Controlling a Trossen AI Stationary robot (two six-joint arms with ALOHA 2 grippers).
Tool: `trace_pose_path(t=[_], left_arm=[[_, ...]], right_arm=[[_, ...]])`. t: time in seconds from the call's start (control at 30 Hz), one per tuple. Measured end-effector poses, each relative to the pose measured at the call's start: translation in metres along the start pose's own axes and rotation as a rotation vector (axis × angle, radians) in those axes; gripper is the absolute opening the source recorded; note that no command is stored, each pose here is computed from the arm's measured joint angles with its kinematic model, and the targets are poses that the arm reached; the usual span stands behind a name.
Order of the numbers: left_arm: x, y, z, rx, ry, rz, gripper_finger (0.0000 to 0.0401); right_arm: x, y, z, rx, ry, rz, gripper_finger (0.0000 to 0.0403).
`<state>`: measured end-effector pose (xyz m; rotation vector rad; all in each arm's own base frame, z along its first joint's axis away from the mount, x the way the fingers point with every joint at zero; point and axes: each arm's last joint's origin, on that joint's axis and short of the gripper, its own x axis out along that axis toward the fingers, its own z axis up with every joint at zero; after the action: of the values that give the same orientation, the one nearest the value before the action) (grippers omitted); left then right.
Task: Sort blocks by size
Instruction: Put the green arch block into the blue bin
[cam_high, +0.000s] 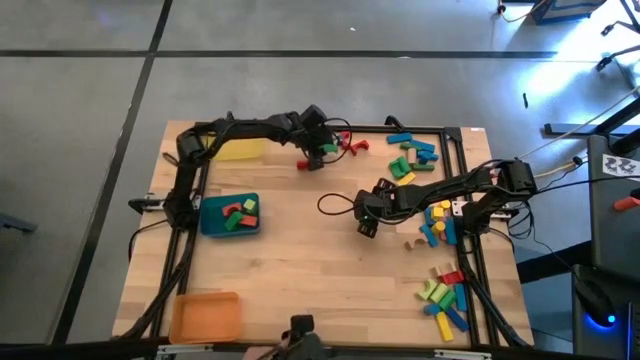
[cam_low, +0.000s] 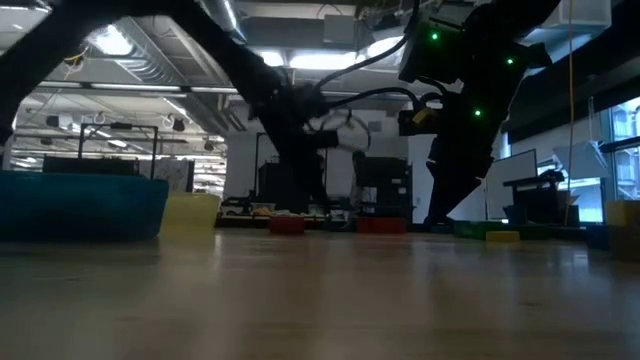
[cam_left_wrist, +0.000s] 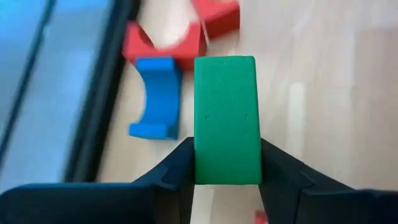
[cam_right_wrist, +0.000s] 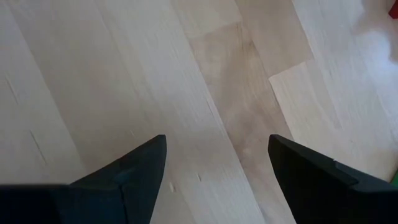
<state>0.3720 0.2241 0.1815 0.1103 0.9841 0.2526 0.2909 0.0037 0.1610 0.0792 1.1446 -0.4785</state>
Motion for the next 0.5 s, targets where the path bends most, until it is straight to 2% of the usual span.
trace_pose_path(t=[0.27,0.5], left_arm=[[-0.092,-0.031,0.026,0.017,-0.036,0.000,0.0131],[-0.169,-0.055,0.025,-0.028,-0.049,-0.011,0.0128]], right_arm=[[0.001,0.001,0.003,0.002,-0.040,0.013,0.0282],[0.004,0.005,0.008,-0.034,-0.145,0.050,0.0282]])
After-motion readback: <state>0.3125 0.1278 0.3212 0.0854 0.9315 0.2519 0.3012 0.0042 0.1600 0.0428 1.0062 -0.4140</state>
